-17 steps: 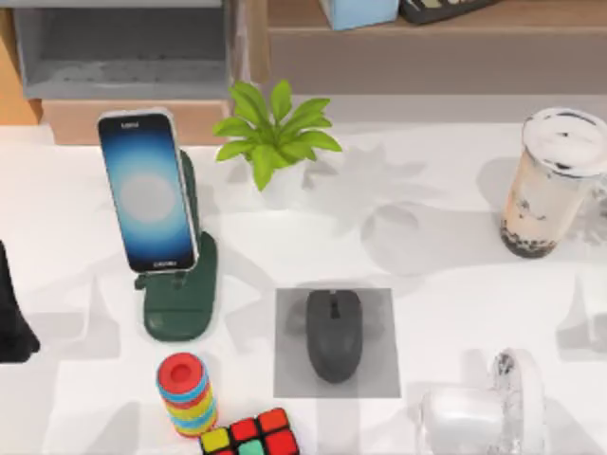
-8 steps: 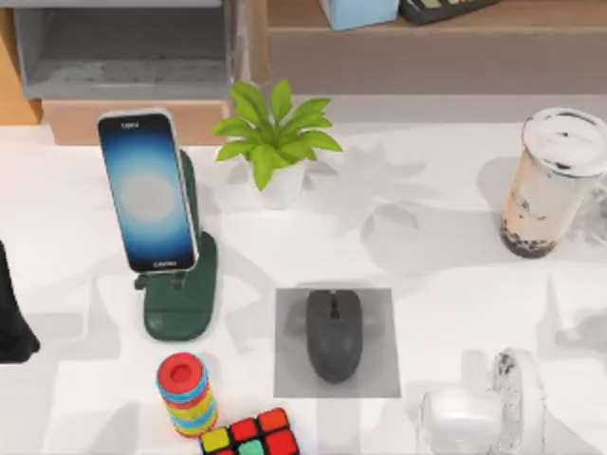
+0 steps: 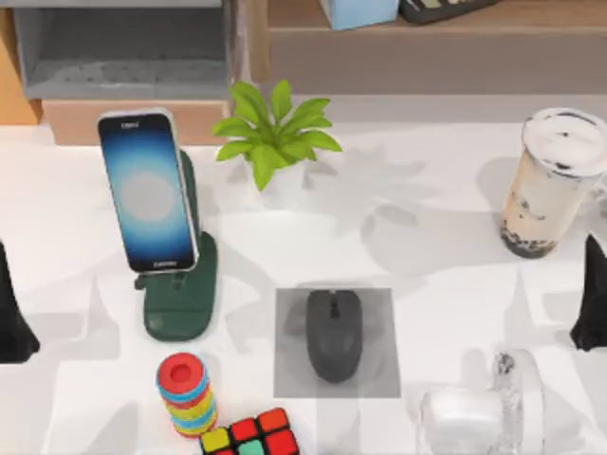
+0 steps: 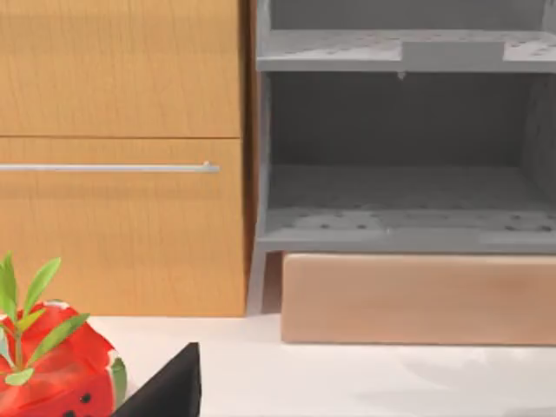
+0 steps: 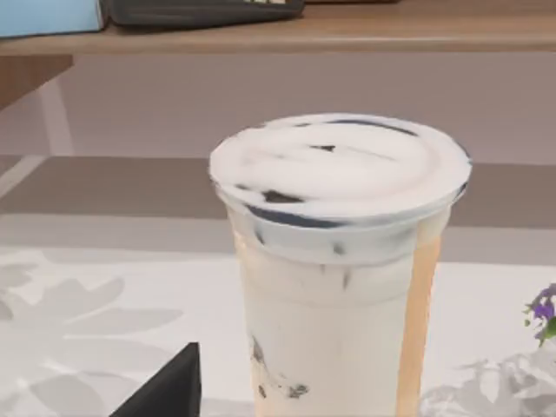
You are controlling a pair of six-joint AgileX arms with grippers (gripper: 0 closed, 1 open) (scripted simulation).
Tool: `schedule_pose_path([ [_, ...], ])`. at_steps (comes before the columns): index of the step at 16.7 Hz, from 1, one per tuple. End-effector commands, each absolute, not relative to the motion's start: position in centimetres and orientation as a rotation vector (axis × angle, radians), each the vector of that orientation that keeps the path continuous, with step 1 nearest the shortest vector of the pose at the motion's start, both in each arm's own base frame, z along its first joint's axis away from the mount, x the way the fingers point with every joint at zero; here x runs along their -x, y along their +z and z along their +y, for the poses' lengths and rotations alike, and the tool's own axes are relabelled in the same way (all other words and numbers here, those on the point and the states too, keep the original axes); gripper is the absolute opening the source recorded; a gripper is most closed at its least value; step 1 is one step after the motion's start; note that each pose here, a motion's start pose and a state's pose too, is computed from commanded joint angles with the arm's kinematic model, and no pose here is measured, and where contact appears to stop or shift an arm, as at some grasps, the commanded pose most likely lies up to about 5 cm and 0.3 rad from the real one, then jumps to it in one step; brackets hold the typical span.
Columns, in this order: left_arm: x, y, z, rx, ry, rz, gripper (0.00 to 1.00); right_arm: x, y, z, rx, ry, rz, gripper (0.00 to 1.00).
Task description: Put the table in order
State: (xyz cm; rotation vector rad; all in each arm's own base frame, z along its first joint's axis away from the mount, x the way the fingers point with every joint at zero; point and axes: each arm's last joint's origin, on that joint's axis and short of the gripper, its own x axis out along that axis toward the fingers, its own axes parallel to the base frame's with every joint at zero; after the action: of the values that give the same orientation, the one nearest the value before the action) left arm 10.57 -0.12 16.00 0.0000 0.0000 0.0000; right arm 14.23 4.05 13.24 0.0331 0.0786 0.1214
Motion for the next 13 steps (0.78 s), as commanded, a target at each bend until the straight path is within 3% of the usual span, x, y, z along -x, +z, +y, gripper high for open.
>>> schedule_pose_path([
  [13, -10.6, 16.0, -0.1, 0.000, 0.000, 0.000, 1.00, -23.6, 8.1, 8.7, 0.012, 0.000, 0.110, 1.00],
])
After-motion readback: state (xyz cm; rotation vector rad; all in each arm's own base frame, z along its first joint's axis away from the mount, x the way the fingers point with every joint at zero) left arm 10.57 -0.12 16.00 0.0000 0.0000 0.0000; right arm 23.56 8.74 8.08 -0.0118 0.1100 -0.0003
